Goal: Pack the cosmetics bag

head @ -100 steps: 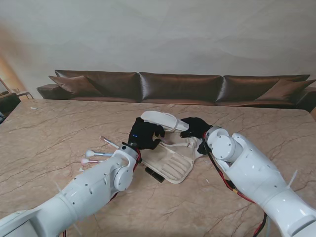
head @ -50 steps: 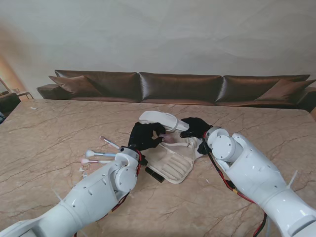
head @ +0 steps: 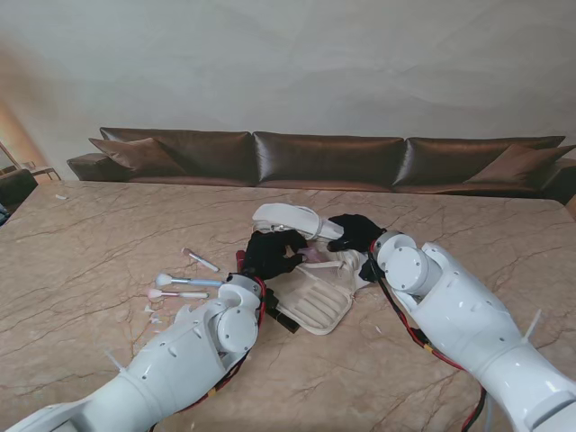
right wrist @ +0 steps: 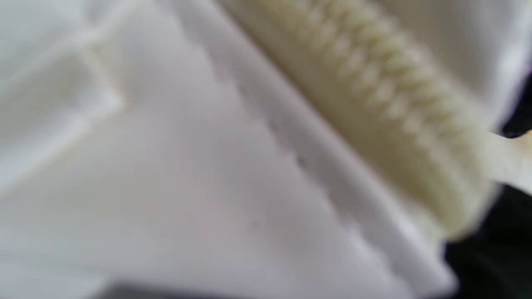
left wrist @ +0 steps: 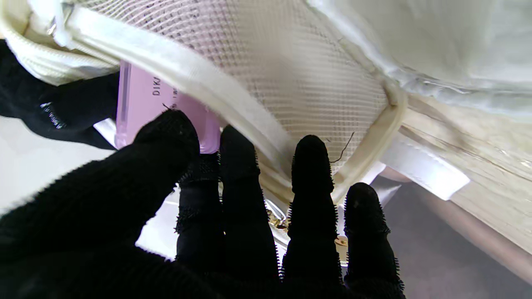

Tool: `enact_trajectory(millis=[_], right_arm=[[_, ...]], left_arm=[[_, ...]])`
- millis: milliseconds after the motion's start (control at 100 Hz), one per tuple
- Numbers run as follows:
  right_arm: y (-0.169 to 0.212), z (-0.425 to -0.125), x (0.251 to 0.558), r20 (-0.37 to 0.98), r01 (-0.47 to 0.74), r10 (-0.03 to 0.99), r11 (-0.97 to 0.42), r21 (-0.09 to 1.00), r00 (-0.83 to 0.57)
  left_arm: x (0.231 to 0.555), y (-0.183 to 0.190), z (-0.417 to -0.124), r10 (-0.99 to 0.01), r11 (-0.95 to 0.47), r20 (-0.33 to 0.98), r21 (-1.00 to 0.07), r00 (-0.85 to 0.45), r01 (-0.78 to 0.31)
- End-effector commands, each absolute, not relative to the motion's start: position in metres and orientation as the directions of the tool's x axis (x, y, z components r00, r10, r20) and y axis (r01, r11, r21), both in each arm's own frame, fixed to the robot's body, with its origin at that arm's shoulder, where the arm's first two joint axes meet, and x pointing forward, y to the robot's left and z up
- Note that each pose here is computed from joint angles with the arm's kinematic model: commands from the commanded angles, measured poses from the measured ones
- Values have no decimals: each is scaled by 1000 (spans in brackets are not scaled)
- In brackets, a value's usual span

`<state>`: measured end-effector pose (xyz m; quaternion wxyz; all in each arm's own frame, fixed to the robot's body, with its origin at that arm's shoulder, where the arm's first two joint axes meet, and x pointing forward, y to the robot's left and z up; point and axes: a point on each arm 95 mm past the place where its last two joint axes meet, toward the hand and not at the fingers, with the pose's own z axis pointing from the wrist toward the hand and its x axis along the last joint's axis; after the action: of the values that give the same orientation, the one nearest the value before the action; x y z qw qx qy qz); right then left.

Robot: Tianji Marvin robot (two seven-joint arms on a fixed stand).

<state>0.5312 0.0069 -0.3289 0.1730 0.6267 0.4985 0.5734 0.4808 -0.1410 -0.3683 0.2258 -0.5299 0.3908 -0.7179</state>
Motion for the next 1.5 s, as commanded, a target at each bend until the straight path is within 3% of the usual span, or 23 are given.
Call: enact_trajectory(millis=[0,480,840,1280,1490], right_arm=[[14,-333,528,552,443,817,-440,781,-163],[12,-333,528,549,441,821,-438,783,-159],[7,-333,529,547,430,829,-454,780,-117],[1,-336,530,546,436,832,-457,775,-99],[3,-337,531,549,435,829,-458,775,-106]], left_arm=[[481,-139,-369,-740,-586,583,-804,-337,-104],[487,-105,-358,-833,-487,463,-873,-303,3],[488,-68,-362,-899,-387,376,-922,-225,3],[485,-42,-375,-981,-188,192,-977,-32,-102],[490,-44,-380,-981,-195,194,-971,16,-140]])
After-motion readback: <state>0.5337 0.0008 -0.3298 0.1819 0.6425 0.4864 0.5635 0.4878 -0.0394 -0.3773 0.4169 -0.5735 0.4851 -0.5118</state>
